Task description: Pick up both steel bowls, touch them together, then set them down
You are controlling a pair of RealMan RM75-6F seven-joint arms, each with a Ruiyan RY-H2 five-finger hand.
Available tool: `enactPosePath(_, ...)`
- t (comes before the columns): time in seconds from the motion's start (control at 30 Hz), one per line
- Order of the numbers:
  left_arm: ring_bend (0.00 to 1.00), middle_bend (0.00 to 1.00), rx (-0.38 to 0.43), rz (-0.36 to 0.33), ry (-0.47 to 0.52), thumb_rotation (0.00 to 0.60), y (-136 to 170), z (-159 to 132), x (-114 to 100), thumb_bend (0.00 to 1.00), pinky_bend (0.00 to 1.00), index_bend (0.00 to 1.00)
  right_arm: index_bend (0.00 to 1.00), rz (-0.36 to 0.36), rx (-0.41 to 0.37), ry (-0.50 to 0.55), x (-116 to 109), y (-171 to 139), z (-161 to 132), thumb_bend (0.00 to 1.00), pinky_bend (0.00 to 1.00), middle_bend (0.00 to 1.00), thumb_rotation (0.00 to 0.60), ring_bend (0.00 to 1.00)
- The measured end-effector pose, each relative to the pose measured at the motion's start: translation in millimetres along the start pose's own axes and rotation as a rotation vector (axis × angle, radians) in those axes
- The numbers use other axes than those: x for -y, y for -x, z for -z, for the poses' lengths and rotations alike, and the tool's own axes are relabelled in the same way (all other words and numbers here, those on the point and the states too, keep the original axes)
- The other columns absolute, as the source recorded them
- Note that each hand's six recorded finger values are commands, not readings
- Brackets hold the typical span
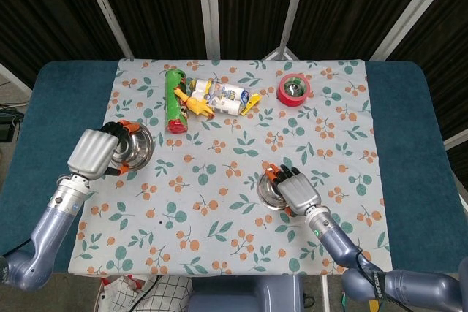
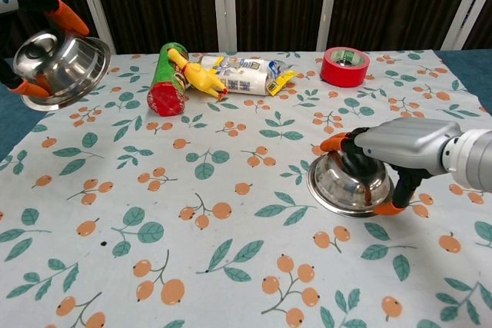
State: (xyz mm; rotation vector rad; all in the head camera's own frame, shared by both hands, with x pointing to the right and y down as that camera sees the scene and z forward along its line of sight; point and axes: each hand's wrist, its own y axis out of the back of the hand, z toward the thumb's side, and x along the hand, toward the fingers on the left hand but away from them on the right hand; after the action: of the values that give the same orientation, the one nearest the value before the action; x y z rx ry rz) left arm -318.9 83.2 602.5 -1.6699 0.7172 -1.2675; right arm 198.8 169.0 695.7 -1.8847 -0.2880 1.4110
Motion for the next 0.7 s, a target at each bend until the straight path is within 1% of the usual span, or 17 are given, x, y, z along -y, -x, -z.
enactPosePath(0.03, 0.42, 0.58, 0.0, 0.001, 0.0, 0.6, 0.0, -0.1, 0.4, 0.32, 0.61, 0.41, 0.0, 0.0, 0.0, 0.0, 0.1, -0.3, 0.1, 0.3, 0.41, 0.06, 0.6, 0.11)
enactPosePath(0.07, 0.42, 0.58, 0.0, 0.003, -0.001, 0.6, -0.1, -0.3, 1.0, 0.32, 0.61, 0.41, 0.0, -0.003, -0.001, -0.001, 0.8, -0.7, 0.1, 0.3, 0.49, 0.11, 0.6, 0.16)
enactPosePath(0.1, 0.42, 0.58, 0.0, 0.005, -0.001, 0.6, -0.2, -0.5, 1.7, 0.32, 0.61, 0.41, 0.02, -0.006, -0.002, 0.0, 1.5, -0.8, 0.0, 0.3, 0.54, 0.16, 0.6, 0.2)
enactPosePath(0.13, 0.42, 0.58, 0.0, 0.006, -0.002, 0.6, -0.5, -0.8, 2.4, 0.32, 0.61, 0.41, 0.03, -0.009, -0.001, 0.0, 2.1, -0.7, 0.2, 0.3, 0.57, 0.18, 0.6, 0.21)
enactPosePath(0.2, 0.42, 0.58, 0.001, 0.009, -0.003, 0.6, -0.9, -1.5, 3.4, 0.32, 0.61, 0.41, 0.05, -0.016, 0.0, -0.001, 4.1, 0.0, 1.0, 0.3, 0.58, 0.19, 0.6, 0.22)
enactPosePath(0.33, 0.42, 0.58, 0.0, 0.007, -0.003, 0.6, -1.7, -2.0, 3.2, 0.32, 0.61, 0.41, 0.0, -0.013, -0.003, 0.004, 4.0, 1.8, -0.2, 0.3, 0.58, 0.18, 0.6, 0.22)
enactPosePath(0.43, 0.42, 0.58, -0.004, 0.006, -0.001, 0.6, -2.1, -0.7, 3.2, 0.32, 0.61, 0.41, 0.0, -0.002, -0.008, -0.003, 1.1, 2.7, -2.1, 0.3, 0.58, 0.18, 0.6, 0.22)
enactPosePath(0.6, 0.42, 0.58, -0.008, 0.012, -0.002, 0.6, -2.1, 1.2, 4.9, 0.32, 0.61, 0.41, 0.0, -0.014, -0.008, -0.014, 1.8, 3.6, -4.3, 0.3, 0.58, 0.19, 0.6, 0.22)
enactPosePath(0.67, 0.42, 0.58, -0.009, 0.012, -0.001, 0.6, -2.3, 2.1, 5.2, 0.32, 0.61, 0.41, 0.04, -0.021, -0.008, -0.017, 3.4, 3.9, -5.8, 0.3, 0.6, 0.21, 0.6, 0.24)
enactPosePath(0.7, 0.42, 0.58, -0.009, 0.012, -0.001, 0.6, -2.4, 2.3, 5.2, 0.32, 0.61, 0.41, 0.11, -0.024, -0.009, -0.018, 4.0, 4.1, -6.7, 0.3, 0.62, 0.24, 0.6, 0.28)
